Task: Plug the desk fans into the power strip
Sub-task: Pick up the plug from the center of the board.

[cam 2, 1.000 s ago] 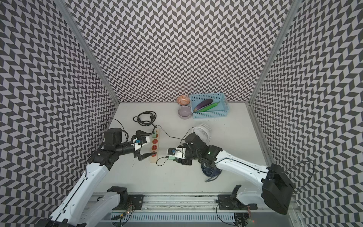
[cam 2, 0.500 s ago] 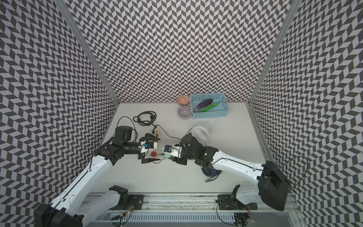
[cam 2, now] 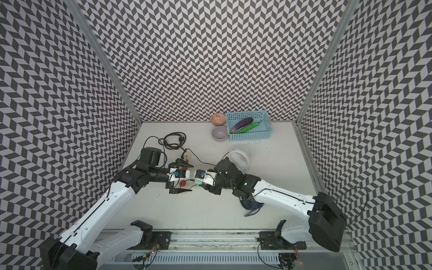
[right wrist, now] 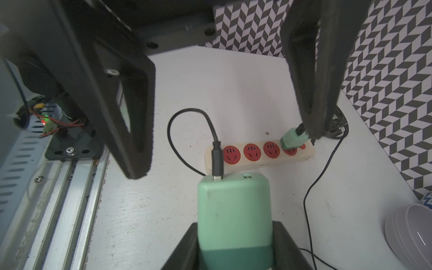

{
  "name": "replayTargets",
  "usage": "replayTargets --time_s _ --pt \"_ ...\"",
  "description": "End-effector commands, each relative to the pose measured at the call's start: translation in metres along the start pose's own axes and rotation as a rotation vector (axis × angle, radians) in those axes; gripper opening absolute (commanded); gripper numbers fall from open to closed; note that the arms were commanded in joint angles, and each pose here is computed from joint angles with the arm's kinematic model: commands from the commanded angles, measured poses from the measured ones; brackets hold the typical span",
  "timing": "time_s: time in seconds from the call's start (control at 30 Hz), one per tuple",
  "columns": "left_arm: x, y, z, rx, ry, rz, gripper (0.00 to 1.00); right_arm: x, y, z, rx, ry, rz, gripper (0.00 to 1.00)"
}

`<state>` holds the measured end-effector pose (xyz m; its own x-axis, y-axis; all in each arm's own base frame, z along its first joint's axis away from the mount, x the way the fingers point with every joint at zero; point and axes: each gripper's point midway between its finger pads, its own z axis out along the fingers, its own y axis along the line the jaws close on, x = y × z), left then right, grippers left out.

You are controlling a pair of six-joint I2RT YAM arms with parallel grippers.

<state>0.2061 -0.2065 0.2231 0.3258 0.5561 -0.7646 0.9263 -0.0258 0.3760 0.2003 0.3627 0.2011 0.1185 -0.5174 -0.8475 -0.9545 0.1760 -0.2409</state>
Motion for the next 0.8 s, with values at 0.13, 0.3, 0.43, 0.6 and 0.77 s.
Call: replayTargets --time_s 0.13,0.3,0.43,0.6,0.77 --pt "-0.003 0.004 0.002 -0.006 0.009 0.029 0.81 -0.042 0.013 -0.008 -0.027 -0.158 -0.052 0.0" --pt "-0.008 0.002 0.003 0.01 -0.012 0.021 0.68 -0.045 0.014 -0.006 -0.025 -0.169 -0.048 0.0" --pt "-0.011 0.0 0.003 0.02 -0.022 0.016 0.58 -0.042 0.014 -0.005 -0.02 -0.157 -0.044 0.0" --pt "-0.012 -0.005 0.003 0.044 -0.023 0.029 0.56 -0.037 0.012 -0.003 -0.01 -0.128 -0.04 0.0" --pt "-0.017 -0.007 -0.001 0.064 -0.025 0.05 0.66 -0.029 0.011 -0.002 0.009 -0.102 -0.049 0.0"
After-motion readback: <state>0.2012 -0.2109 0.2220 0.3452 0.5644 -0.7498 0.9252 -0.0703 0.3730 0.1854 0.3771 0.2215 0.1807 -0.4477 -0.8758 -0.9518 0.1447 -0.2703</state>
